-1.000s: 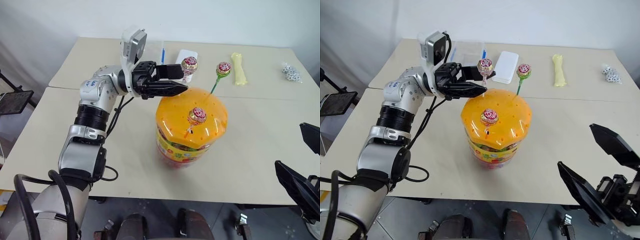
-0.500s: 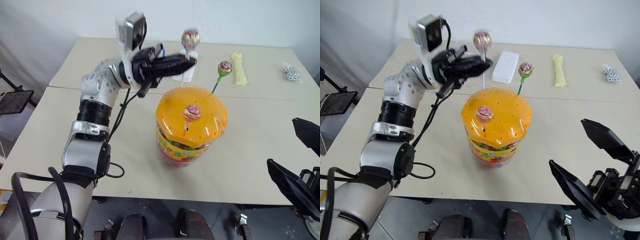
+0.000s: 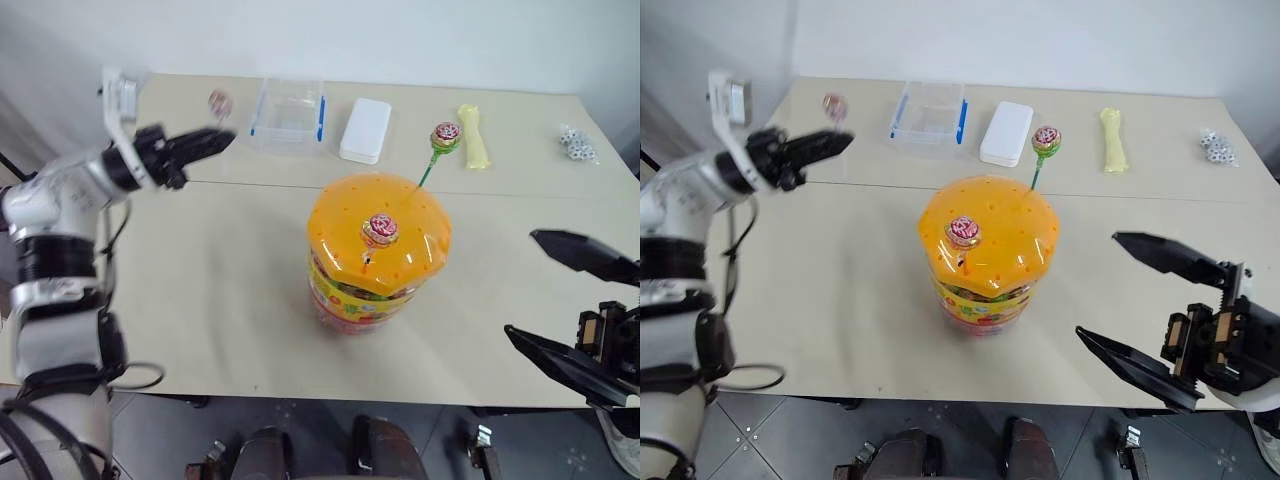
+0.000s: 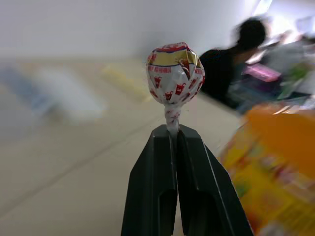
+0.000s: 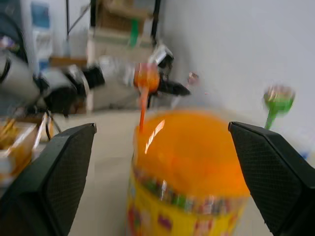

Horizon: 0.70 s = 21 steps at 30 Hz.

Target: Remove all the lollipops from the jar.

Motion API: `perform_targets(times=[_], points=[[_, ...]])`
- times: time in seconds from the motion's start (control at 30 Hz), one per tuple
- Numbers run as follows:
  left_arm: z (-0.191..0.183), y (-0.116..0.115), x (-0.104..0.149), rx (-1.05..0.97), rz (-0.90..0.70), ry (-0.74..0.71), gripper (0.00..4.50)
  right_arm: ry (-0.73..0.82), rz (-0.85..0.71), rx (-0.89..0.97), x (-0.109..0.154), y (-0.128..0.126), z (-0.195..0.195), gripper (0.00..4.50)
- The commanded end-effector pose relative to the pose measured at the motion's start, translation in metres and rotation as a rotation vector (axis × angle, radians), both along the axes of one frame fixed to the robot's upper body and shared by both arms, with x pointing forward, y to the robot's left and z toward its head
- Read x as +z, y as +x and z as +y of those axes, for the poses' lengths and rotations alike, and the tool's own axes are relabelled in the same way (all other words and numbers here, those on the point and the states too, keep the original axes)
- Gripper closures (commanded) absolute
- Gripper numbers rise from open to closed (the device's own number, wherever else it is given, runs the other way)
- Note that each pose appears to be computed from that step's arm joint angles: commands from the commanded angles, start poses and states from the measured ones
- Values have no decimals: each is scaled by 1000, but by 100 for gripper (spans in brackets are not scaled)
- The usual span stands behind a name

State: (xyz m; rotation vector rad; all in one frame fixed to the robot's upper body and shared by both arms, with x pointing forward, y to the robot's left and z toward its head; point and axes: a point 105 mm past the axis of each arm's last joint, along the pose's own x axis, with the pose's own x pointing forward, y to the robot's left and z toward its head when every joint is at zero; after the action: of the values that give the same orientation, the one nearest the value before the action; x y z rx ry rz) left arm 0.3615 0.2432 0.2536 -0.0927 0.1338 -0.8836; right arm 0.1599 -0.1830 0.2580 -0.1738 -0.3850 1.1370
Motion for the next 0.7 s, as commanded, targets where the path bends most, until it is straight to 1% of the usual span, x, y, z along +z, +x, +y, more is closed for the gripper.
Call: perform_targets(times=[0.03, 0.1, 0.17, 0.27, 0.33, 0.43, 0.5, 0.57, 0.6, 0.63, 0.67, 0.7], points=[[42, -35, -35, 182, 176, 243, 444, -95, 36, 57, -11, -4, -9, 0], [57, -52, -60, 263, 280, 305, 444, -120, 60, 97, -18, -5, -11, 0], [73, -75, -87, 323, 382, 386, 444, -142, 69, 154, -25, -5, -9, 0], [80, -97, -100, 378, 452, 374, 444, -124, 73, 195, -25, -2, -4, 0], [81, -109, -108, 387, 486, 406, 444, -125, 76, 204, -25, -1, -3, 0], [76, -117, -114, 379, 509, 393, 376, -151, 84, 205, -29, 2, -6, 0], [72, -121, -115, 348, 510, 404, 320, -162, 88, 195, -31, 4, -8, 0], [71, -119, -109, 322, 451, 405, 257, -155, 93, 164, -32, 7, -11, 0], [70, -117, -104, 314, 421, 392, 230, -150, 99, 149, -32, 8, -13, 0], [72, -115, -97, 300, 382, 403, 194, -145, 107, 127, -33, 10, -16, 0], [67, -112, -83, 223, 274, 403, 165, -140, 111, 104, -33, 11, -20, 0], [64, -111, -73, 165, 196, 408, 165, -137, 114, 88, -33, 12, -23, 0]])
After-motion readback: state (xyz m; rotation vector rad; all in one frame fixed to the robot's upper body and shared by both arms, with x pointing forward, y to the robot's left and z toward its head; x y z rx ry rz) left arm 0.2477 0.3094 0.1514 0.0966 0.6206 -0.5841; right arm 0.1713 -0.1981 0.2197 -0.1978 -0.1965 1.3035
